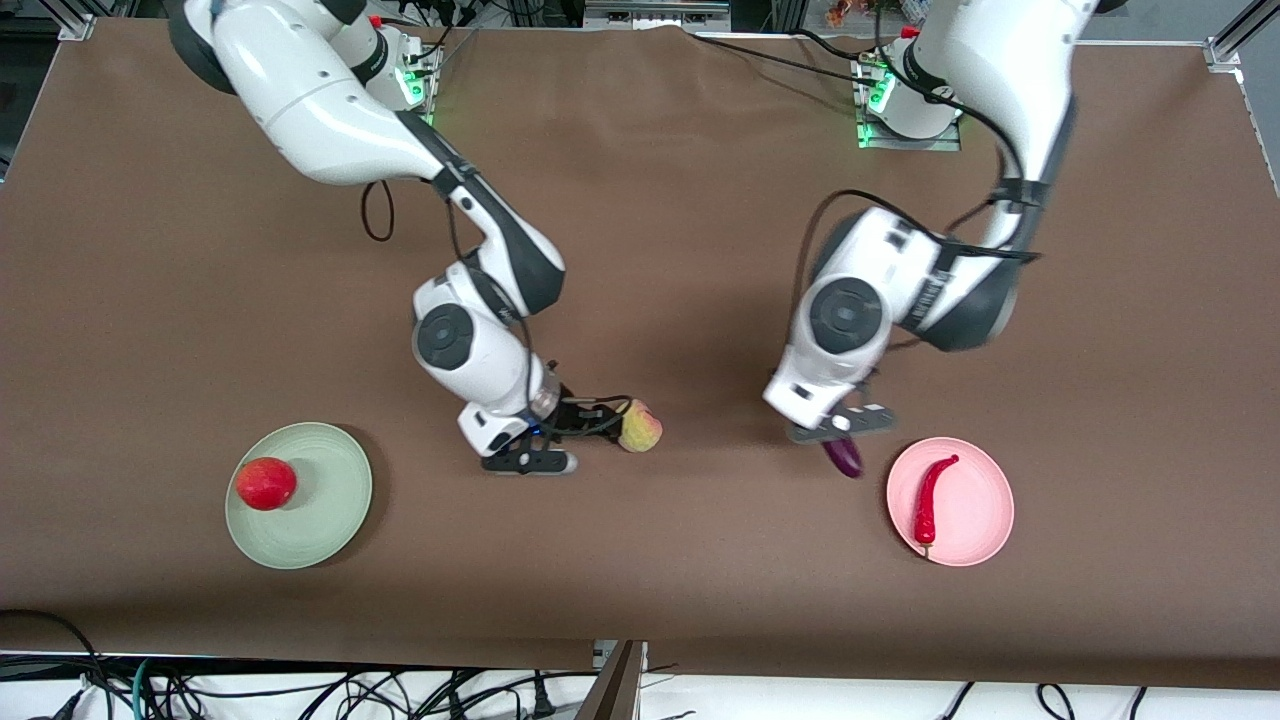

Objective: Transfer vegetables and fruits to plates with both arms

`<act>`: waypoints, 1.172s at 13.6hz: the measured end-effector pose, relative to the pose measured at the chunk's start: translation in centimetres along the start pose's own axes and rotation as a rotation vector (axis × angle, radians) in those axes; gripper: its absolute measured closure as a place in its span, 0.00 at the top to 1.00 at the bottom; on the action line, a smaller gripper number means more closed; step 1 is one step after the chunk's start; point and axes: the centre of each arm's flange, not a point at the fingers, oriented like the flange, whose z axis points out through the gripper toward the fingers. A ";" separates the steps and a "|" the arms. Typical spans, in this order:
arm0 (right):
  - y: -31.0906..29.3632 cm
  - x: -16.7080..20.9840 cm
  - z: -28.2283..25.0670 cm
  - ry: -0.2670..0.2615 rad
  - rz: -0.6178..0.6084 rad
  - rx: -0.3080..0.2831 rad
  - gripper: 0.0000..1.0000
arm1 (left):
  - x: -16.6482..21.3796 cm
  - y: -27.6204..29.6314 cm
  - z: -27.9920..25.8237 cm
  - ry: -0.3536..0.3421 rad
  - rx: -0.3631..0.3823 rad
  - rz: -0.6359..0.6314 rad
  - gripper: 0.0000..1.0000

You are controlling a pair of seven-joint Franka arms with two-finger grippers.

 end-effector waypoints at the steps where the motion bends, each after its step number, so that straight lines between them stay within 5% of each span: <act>1: -0.5 -0.7 1.1 0.016 0.000 -0.006 1.00 | 1.6 -3.2 0.6 -0.004 0.008 0.018 0.35; 7: -3.2 -4.2 4.5 0.054 0.000 -0.016 1.00 | 7.6 -17.6 3.7 0.021 -0.038 0.118 0.35; 10: -3.0 -4.6 5.8 0.085 -0.009 -0.015 1.00 | 9.0 -17.4 7.1 0.076 -0.069 0.127 0.35; 13: -2.8 -4.5 6.3 0.126 -0.021 -0.009 0.85 | 10.0 -16.8 10.2 0.120 -0.087 0.154 0.35; 16: -2.2 -3.7 6.0 0.145 -0.022 -0.025 0.85 | 10.6 -17.1 12.2 0.147 -0.102 0.158 0.35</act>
